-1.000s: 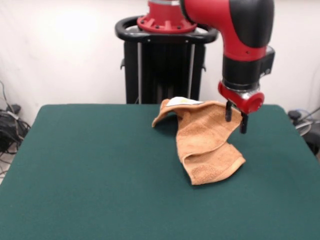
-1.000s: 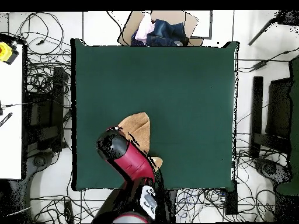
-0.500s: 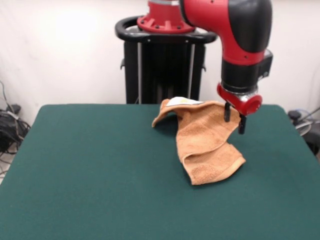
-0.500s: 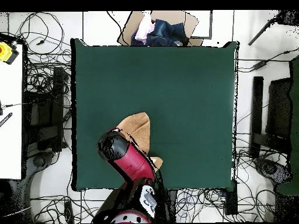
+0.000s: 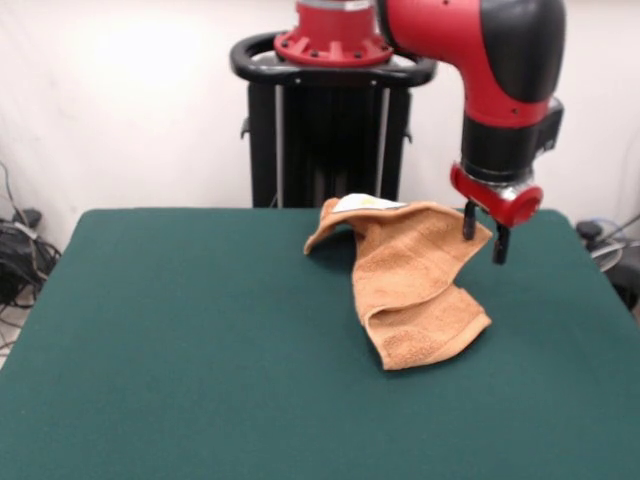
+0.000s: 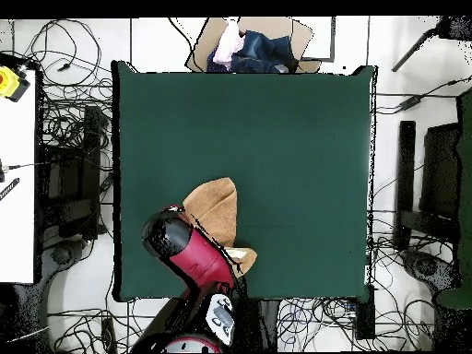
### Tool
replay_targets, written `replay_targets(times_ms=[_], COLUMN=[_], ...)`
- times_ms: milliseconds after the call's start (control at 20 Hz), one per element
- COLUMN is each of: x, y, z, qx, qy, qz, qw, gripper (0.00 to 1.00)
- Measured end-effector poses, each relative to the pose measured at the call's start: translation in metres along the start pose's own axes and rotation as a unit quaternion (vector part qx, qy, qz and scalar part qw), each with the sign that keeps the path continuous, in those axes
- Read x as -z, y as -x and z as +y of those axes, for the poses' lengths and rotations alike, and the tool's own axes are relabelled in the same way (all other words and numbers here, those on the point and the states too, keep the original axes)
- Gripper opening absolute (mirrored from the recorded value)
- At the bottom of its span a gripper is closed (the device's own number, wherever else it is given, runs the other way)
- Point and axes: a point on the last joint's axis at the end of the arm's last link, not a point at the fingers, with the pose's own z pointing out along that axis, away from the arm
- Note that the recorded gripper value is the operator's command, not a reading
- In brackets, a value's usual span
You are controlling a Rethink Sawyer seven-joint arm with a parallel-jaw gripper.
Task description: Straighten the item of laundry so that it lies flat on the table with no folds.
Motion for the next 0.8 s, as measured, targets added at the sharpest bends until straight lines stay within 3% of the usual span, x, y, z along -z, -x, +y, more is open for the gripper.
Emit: replay_targets(times_ms=[350,800], x=[-0.012,-0.051], y=[-0.008,0.014], z=[-0.005,-0.015], qx=[0.006,-0.019], qy=[-0.013,-0.019], qz=[0.004,-0.004], qw=[0.9999,0.9996], gripper=[1.0,1.0])
